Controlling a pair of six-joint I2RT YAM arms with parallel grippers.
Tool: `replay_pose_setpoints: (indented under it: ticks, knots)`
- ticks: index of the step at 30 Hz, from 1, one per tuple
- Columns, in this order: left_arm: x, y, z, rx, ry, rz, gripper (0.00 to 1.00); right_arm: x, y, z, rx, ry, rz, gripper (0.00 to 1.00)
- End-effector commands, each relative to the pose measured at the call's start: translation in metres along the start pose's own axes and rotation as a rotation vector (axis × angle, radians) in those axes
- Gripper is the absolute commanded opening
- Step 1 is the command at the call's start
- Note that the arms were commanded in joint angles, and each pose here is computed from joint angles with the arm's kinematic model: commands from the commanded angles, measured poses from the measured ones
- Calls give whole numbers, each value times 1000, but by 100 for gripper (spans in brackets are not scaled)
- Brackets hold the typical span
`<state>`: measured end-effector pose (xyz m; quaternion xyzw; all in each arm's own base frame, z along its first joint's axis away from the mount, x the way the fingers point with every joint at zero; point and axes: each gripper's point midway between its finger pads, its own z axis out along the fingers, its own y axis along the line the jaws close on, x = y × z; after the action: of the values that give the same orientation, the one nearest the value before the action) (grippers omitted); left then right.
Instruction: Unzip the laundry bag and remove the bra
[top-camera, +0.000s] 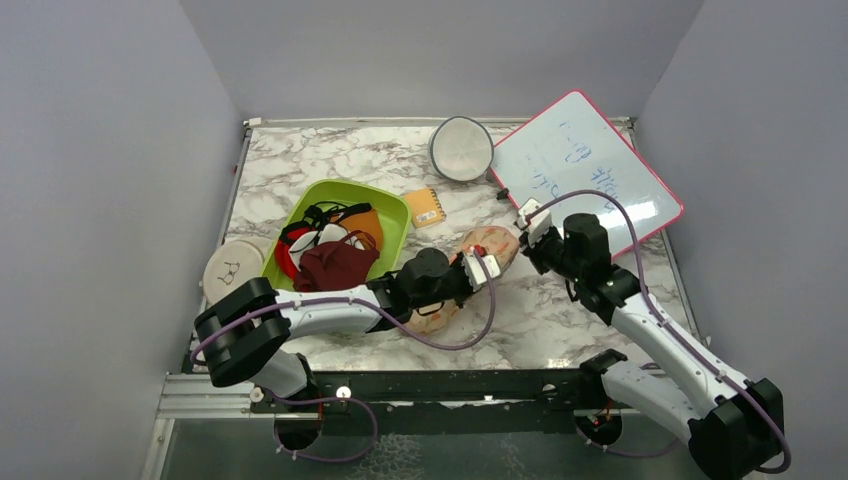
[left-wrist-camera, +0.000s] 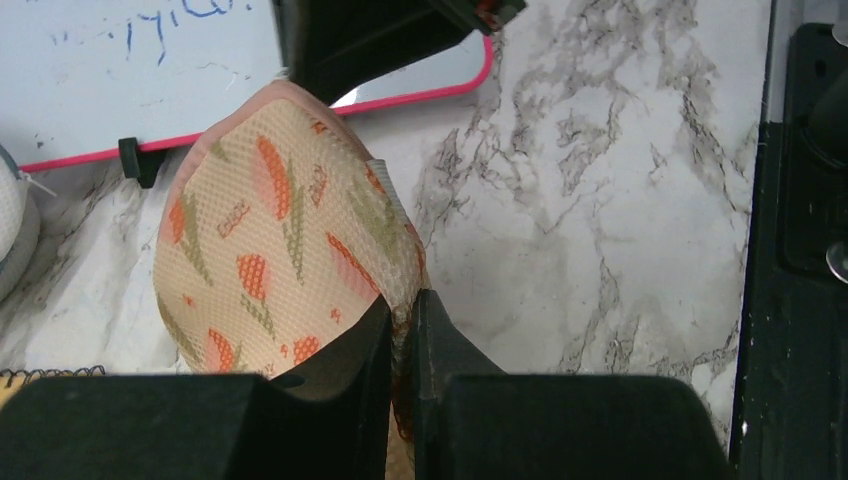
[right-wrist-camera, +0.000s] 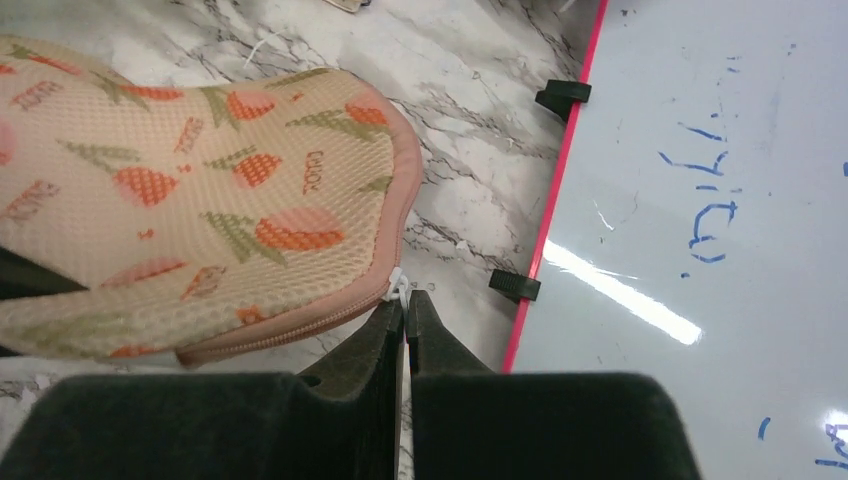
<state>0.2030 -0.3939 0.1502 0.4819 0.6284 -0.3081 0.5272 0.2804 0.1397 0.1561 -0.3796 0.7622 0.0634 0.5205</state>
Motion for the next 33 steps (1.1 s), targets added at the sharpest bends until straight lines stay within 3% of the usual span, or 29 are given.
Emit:
replay_pose_setpoints:
  ticks: [1,5,10,12,15,19,23,28,33]
  knots:
    - [-7,-24,-5,68,-34,120,0,-17,-3,-3,-44,-19,-19,1]
    - [-6,-30,-4,76,-29,137,0,-27,16,-17,-152,-72,-81,1]
    - [-19,-30,-5,63,-52,55,43,-34,37,-38,-237,-154,-99,1]
    - [-29,-35,-6,88,-75,17,51,-31,44,-40,-266,-158,-94,1]
    - [-43,-41,-9,102,-101,-91,56,-30,46,-42,-265,-171,-86,1]
    - [-59,-42,-5,62,-109,-328,76,-32,46,-48,-257,-190,-81,1]
    - [-73,-51,8,-30,-127,-451,75,-31,46,-51,-240,-202,-77,1]
    - [-66,-30,20,-223,-123,-546,54,-34,47,-54,-235,-230,-82,1]
    - [-62,-21,24,-294,-93,-492,40,-35,46,-56,-224,-247,-85,1]
